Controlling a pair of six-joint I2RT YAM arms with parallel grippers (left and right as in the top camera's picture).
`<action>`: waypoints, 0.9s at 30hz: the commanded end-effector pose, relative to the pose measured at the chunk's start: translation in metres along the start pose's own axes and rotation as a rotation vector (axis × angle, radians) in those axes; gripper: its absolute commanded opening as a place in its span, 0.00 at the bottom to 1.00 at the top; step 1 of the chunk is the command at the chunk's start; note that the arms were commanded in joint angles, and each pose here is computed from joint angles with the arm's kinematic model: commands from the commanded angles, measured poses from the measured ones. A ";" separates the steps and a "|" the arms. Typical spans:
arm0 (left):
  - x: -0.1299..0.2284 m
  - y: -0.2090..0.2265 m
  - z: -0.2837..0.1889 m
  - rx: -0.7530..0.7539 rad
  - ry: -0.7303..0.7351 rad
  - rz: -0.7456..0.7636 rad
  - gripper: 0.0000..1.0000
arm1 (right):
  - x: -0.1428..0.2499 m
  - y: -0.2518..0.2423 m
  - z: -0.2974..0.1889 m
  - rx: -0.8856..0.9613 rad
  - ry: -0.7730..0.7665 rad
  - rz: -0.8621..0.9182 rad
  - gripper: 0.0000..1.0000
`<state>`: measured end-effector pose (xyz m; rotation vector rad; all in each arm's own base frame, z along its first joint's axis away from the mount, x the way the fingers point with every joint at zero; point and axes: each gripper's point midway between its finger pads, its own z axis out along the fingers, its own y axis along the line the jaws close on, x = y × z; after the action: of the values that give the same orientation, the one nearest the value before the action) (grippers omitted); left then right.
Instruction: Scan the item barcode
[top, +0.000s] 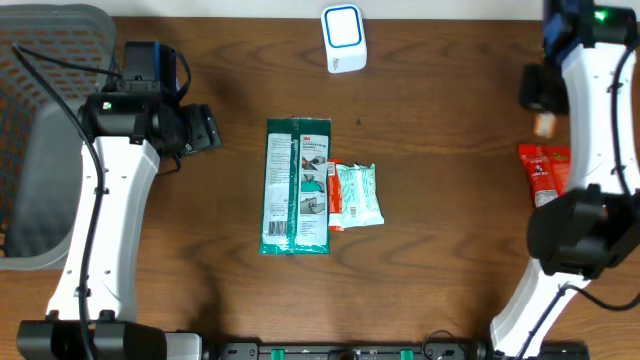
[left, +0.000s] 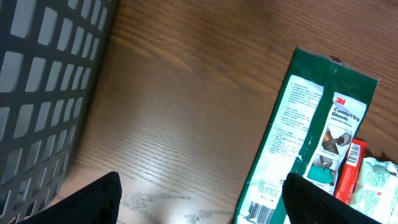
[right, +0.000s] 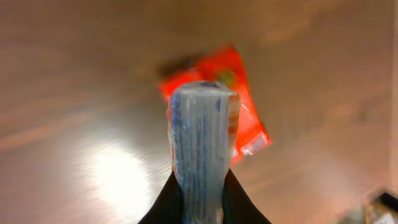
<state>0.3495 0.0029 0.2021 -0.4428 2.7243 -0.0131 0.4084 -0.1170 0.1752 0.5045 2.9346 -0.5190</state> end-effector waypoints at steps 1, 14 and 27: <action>-0.003 0.002 -0.003 -0.007 -0.011 -0.003 0.83 | 0.024 -0.033 0.051 0.121 0.115 0.055 0.02; -0.003 0.002 -0.003 -0.007 -0.011 -0.003 0.83 | 0.079 -0.053 0.130 0.037 0.304 0.172 0.50; -0.003 0.002 -0.003 -0.007 -0.011 -0.003 0.83 | 0.063 0.004 0.125 -0.299 0.277 0.232 0.99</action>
<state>0.3495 0.0029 0.2021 -0.4428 2.7243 -0.0131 0.3530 -0.1526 0.0469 0.9103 3.0752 -0.1152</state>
